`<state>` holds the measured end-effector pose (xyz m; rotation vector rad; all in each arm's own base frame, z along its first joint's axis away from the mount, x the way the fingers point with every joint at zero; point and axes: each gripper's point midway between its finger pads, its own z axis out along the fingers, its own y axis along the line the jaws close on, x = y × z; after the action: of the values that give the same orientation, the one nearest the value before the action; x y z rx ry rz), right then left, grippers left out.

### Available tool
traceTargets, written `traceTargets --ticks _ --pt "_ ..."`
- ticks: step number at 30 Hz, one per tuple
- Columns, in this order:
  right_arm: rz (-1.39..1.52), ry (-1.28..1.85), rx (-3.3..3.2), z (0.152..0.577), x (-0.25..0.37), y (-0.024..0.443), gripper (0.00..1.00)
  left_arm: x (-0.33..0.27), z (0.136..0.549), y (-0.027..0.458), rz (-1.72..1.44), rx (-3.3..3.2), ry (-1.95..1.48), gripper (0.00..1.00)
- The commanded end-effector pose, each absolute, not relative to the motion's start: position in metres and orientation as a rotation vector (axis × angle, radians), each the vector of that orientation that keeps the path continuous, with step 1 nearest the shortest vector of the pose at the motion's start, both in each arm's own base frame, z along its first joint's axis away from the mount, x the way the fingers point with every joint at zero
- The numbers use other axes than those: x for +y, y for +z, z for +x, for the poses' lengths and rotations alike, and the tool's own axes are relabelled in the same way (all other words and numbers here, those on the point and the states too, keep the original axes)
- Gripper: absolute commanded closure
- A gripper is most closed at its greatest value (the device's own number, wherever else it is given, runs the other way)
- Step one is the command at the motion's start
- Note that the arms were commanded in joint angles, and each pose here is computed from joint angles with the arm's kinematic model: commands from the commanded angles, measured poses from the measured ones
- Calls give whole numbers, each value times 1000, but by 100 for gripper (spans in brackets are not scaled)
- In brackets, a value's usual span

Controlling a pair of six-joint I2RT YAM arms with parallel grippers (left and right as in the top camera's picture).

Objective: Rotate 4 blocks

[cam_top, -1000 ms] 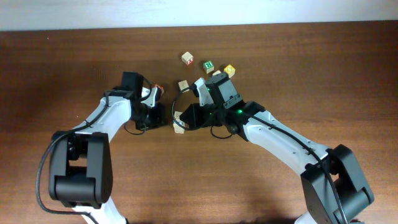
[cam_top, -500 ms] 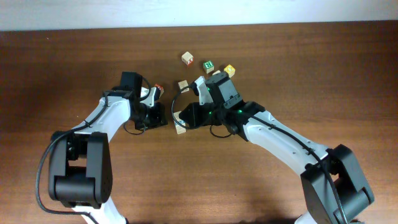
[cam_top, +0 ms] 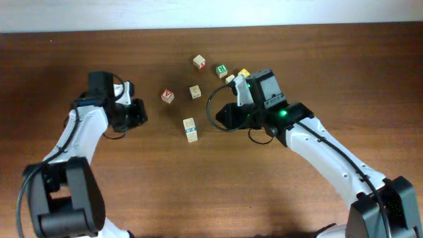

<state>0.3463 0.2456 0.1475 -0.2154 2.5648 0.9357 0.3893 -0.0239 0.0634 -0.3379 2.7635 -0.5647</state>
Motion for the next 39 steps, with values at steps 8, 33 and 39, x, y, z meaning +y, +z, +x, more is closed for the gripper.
traceTargets --ticks 8,33,39 --pt "-341 -72 2617 369 104 115 64 53 380 81 -455 2733 -45 82" --pt "-301 -218 2557 377 86 128 1 53 380 81 -455 2732 -45 1" --pt "-234 -177 2201 374 63 249 1 53 380 81 -455 2732 -45 1"
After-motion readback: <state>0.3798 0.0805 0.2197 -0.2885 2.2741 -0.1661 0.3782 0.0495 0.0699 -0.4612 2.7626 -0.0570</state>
